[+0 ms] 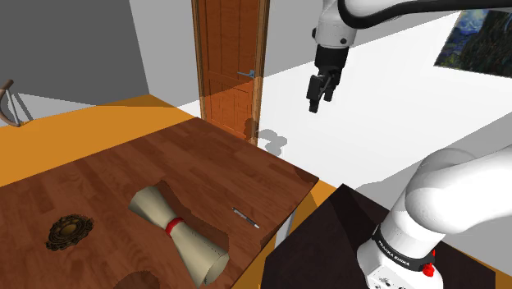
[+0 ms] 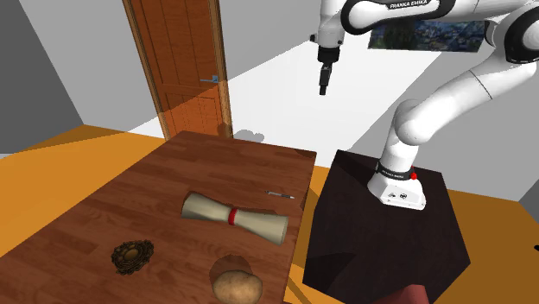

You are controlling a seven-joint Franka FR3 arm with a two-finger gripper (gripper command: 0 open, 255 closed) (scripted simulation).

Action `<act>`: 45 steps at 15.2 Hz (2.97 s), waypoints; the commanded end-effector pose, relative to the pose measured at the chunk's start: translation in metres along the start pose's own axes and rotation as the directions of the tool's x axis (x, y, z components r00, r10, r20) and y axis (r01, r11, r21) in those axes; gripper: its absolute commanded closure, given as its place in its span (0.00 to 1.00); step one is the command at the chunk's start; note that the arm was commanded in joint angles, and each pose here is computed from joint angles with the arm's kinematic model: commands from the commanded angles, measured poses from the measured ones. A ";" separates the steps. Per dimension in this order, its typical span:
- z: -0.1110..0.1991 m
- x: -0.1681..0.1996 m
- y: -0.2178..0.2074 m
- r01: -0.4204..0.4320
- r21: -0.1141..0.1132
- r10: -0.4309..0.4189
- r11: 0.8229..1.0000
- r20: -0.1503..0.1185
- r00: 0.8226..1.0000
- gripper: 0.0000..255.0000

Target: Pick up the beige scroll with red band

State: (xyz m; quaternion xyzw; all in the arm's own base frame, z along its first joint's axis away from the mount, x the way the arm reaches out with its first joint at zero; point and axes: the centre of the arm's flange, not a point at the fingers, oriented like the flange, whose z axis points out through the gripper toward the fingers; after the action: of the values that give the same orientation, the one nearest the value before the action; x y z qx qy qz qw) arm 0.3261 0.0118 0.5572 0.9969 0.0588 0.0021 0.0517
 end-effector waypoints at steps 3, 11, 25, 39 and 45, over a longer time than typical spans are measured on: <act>0.015 0.012 -0.019 0.006 -0.002 -0.006 1.000 -0.001 1.000 0.00; 0.073 0.058 -0.095 0.029 -0.012 -0.029 0.999 -0.006 1.000 0.00; 0.178 0.134 -0.229 0.070 -0.030 -0.070 0.997 -0.013 0.997 0.00; 0.283 0.206 -0.364 0.110 -0.047 -0.111 0.993 -0.020 0.994 0.00; 0.329 0.236 -0.422 0.128 -0.055 -0.129 0.990 -0.022 0.991 0.00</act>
State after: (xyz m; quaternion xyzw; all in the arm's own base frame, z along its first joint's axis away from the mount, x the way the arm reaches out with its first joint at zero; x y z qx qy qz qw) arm 0.5103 0.4141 0.1989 0.9895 0.1221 0.0127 0.0765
